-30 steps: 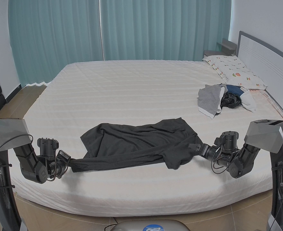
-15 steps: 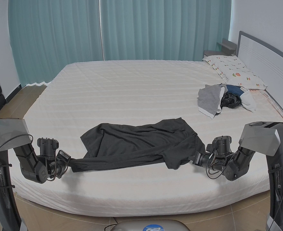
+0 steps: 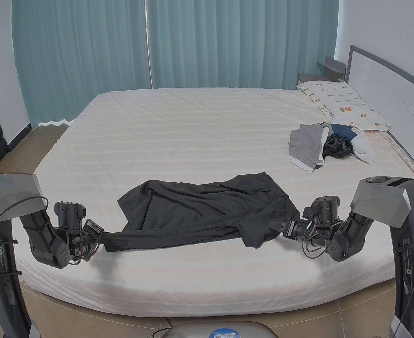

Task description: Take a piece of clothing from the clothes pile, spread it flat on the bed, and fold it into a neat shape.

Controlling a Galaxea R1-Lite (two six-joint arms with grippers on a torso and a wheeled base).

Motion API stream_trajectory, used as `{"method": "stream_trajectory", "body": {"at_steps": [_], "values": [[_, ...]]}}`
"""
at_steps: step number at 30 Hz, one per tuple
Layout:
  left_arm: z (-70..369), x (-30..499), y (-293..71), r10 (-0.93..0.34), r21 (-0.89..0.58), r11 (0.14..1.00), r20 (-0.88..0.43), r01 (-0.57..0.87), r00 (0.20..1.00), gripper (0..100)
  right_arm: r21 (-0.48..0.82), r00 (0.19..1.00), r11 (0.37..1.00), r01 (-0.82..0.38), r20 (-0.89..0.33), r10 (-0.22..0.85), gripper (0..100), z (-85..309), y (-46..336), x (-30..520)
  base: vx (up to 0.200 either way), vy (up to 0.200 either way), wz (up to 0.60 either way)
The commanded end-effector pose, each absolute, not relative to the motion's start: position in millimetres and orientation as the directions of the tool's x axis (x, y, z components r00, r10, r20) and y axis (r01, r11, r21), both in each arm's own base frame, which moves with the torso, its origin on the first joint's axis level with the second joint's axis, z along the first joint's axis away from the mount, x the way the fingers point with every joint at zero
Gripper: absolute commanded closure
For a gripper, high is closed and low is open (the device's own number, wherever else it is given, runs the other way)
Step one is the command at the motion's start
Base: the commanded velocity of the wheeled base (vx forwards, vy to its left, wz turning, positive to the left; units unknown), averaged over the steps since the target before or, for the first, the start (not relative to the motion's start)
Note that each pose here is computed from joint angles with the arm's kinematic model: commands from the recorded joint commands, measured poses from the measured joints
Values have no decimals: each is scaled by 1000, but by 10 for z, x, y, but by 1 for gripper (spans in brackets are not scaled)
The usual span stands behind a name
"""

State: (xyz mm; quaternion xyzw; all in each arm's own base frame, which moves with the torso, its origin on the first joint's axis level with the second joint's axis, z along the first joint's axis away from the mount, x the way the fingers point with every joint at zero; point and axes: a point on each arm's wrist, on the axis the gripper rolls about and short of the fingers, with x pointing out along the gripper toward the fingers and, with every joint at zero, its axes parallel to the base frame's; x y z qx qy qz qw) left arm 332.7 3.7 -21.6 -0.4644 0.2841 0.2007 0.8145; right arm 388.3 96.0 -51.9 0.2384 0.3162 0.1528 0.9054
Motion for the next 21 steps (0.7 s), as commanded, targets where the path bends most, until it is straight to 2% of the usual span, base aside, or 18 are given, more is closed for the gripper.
{"method": "stream_trajectory", "body": {"at_steps": [1, 10, 11, 16, 21], "values": [[-221, 3328, 39, 64, -642, 488, -650, -592, 757, 100, 526, 756, 839, -136, -492, 431, 0, -517, 997, 3962, 0, 0, 0], [-222, 3336, 39, 64, -643, 488, -649, -591, 758, 100, 523, 733, 842, -131, -521, 437, 0, -594, 1115, 4072, 0, 0, 0], [-224, 3332, 39, 64, -642, 488, -650, -592, 757, 100, 520, 736, 844, -127, -522, 432, 100, -590, 1114, 4071, 0, 0, 0], [-224, 3332, 39, 64, -642, 488, -650, -592, 757, 100, 512, 744, 853, -106, -528, 409, 100, -529, 1049, 4012, 0, 0, 0], [-215, 3321, 38, 63, -642, 488, -650, -591, 758, 100, 522, 747, 851, -60, -542, 385, 100, -283, 779, 3795, 0, 0, 0]]}}
